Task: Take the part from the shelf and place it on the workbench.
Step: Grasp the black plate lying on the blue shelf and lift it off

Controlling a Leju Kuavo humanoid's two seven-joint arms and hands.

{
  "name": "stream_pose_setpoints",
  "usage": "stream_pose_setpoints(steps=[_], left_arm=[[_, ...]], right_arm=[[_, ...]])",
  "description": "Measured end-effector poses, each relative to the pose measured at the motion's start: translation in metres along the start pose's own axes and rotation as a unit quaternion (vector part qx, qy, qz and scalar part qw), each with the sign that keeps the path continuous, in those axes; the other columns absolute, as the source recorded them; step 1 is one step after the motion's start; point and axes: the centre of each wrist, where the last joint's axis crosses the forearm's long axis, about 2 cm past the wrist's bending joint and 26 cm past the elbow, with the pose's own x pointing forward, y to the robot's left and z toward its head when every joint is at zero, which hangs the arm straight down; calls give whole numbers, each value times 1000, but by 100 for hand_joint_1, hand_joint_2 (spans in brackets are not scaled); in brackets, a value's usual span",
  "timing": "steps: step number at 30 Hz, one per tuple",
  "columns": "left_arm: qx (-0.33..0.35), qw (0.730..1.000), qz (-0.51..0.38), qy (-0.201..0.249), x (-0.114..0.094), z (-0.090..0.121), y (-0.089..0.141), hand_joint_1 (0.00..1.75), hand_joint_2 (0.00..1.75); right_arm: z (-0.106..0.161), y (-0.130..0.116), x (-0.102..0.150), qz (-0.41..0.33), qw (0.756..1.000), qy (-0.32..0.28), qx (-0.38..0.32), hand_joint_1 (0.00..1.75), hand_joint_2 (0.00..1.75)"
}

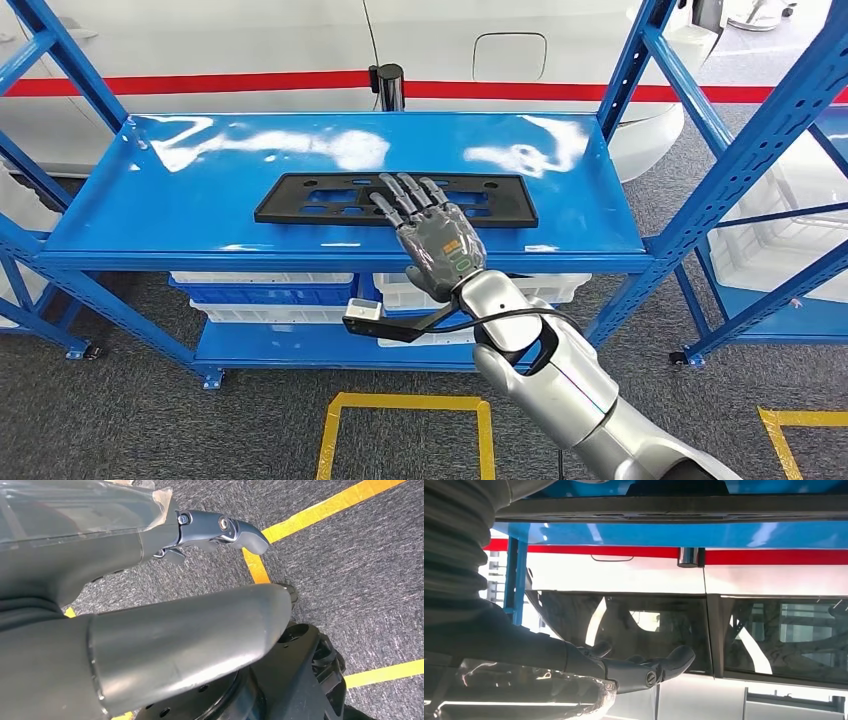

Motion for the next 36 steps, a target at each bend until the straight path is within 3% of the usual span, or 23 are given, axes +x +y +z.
stream_pose_setpoints(steps=[11,36], left_arm=[[-3,1000,-15,14,0,0,0,0,0],[-12,999,-47,24,7,-2,0,0,0]], right_arm=[[6,8,-5,0,999,34,31,0,175],[22,17,-6,-43,999,10,31,0,175]])
